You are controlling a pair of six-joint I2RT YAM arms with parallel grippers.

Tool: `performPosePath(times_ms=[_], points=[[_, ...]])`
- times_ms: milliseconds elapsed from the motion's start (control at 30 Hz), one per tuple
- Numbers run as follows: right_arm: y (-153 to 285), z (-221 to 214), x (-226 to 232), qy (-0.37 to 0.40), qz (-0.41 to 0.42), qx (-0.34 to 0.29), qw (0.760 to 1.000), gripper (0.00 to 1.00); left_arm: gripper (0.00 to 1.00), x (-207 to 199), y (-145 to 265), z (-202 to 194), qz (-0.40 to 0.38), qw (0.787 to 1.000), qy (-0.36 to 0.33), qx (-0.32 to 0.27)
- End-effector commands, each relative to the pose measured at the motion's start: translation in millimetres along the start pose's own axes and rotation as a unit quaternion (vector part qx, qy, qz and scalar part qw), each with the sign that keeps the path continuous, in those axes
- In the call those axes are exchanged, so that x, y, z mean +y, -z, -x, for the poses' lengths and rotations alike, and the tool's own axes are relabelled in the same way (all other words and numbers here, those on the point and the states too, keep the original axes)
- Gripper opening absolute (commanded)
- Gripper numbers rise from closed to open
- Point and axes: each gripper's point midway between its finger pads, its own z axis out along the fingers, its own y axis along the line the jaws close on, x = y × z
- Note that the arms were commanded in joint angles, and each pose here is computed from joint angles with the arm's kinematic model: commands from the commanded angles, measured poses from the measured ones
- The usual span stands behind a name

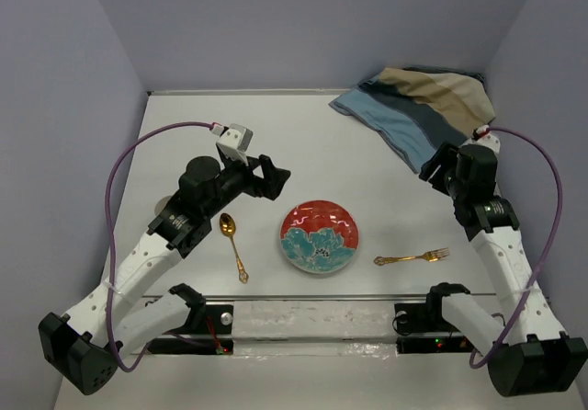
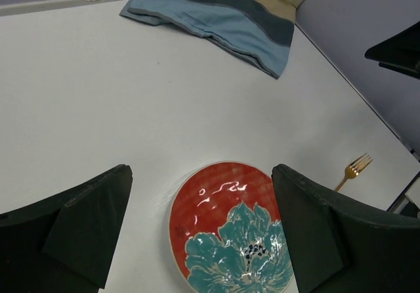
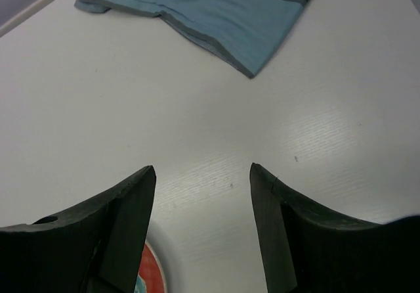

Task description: Set the dinner table for one person

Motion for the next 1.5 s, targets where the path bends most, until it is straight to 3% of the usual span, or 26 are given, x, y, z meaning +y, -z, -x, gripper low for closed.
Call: performPosePath(times_ms=[0,100,200,367,700,967,1100,1133,1233,1467], points=[[-30.4,21.9,-0.9,-0.022,-0.032,-0.046,0.998,0.63,0.99,-12.2,4.2,20.0,-0.025,0.999,-0.012,-0.027],[-55.1,27.3,-17.4,-0.037,-0.064,-0.046,0.996,0.62,0.99,-9.9,5.5,20.8,-0.018,0.999,-0.01,-0.033],[-86.6,37.3,-28.1,-0.062,-0.057,-0.037,0.996,0.52,0.99,-10.0,7.7,22.9,-0.018,0.999,-0.007,-0.043],[-127.1,38.5,-59.8,-0.087,-0.084,-0.013,0.993,0.5,0.99,-7.9,6.5,20.9,-0.013,0.999,0.001,-0.042],[-212.9,-0.6,-91.9,-0.1,-0.122,0.069,0.985,0.48,0.99,-4.1,2.9,16.7,-0.004,0.999,0.002,-0.034],[-261.1,-21.8,-88.5,-0.128,-0.104,0.107,0.981,0.46,0.97,-3.0,1.1,14.7,-0.003,1.0,0.002,-0.03],[-271.8,-28.9,-79.8,-0.143,-0.08,0.122,0.979,0.25,0.95,-1.8,0.8,14.6,-0.002,1.0,0.002,-0.03],[-271.3,-31.3,-78.1,-0.147,-0.075,0.125,0.978,0.12,0.96,-2.4,0.8,14.4,-0.002,1.0,0.002,-0.03],[-268.0,-33.9,-62.7,-0.161,-0.045,0.127,0.978,0.0,0.95,-2.5,0.9,15.2,-0.003,1.0,0.004,-0.03],[-246.8,-87.0,55.9,-0.161,0.074,0.17,0.969,0.0,0.88,16.0,0.7,16.1,0.038,0.999,0.013,-0.032]])
